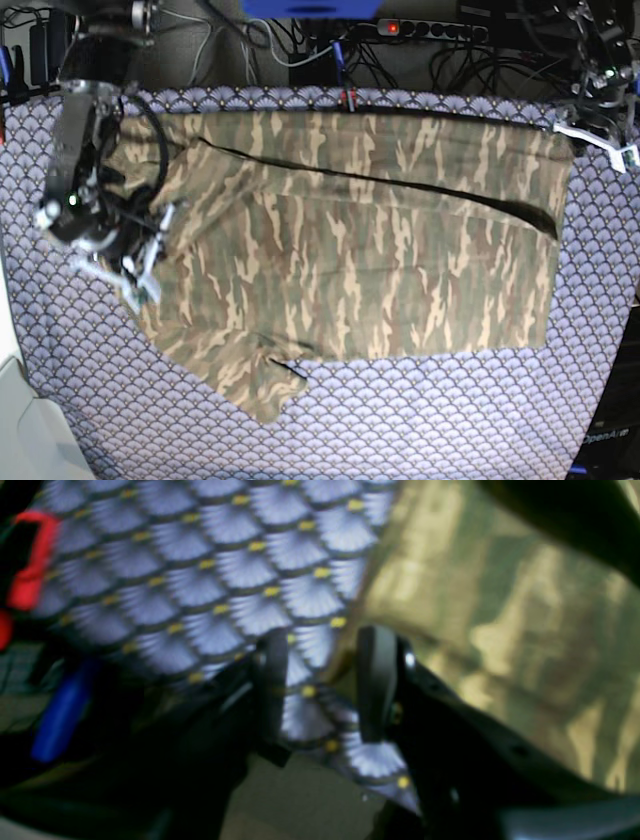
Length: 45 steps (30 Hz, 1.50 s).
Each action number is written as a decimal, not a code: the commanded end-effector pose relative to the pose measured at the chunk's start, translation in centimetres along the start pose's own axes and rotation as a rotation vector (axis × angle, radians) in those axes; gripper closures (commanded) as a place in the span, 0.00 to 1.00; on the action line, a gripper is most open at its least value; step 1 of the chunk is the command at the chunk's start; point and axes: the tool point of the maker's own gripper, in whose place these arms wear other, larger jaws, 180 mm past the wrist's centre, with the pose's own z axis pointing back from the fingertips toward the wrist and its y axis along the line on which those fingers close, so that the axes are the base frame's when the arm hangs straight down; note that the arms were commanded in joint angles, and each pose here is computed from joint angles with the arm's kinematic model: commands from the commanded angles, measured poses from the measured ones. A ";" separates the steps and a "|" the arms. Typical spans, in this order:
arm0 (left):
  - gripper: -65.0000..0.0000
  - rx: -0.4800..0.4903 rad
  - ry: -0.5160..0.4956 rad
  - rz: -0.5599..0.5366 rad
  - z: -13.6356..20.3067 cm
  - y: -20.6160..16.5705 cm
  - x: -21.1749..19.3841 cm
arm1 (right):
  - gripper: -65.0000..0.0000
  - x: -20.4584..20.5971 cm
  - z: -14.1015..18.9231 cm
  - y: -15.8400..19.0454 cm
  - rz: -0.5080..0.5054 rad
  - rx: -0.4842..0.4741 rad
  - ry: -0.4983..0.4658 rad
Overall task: Fold the T-shirt properly
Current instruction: 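Move both grippers to the shirt's hem corners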
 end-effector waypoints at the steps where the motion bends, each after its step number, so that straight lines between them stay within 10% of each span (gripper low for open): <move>1: 0.66 0.001 -0.048 -0.010 0.2 0.3 1.6 | 0.96 0.7 0.6 1.0 0.045 0.012 -0.045; 6: 0.65 -0.004 -0.086 -0.010 -0.2 -0.1 3.4 | 0.96 -1.3 1.6 7.8 0.196 0.149 -0.089; 15: 0.65 -0.045 -0.217 0.025 -1.2 -2.3 9.4 | 0.96 2.0 0.7 2.5 0.237 0.059 -0.125; 24: 0.65 -0.105 -0.394 0.051 -1.9 -5.1 19.8 | 0.96 7.0 -4.0 -7.9 0.091 0.000 -0.065; 30: 0.65 -0.184 -0.353 0.087 -6.0 -9.0 24.5 | 0.72 12.7 -6.7 -11.9 -0.020 0.053 -0.166; 45: 0.65 -0.185 -0.329 -0.015 -15.7 -15.6 21.8 | 0.56 13.6 -8.9 -12.2 -0.147 0.104 -0.358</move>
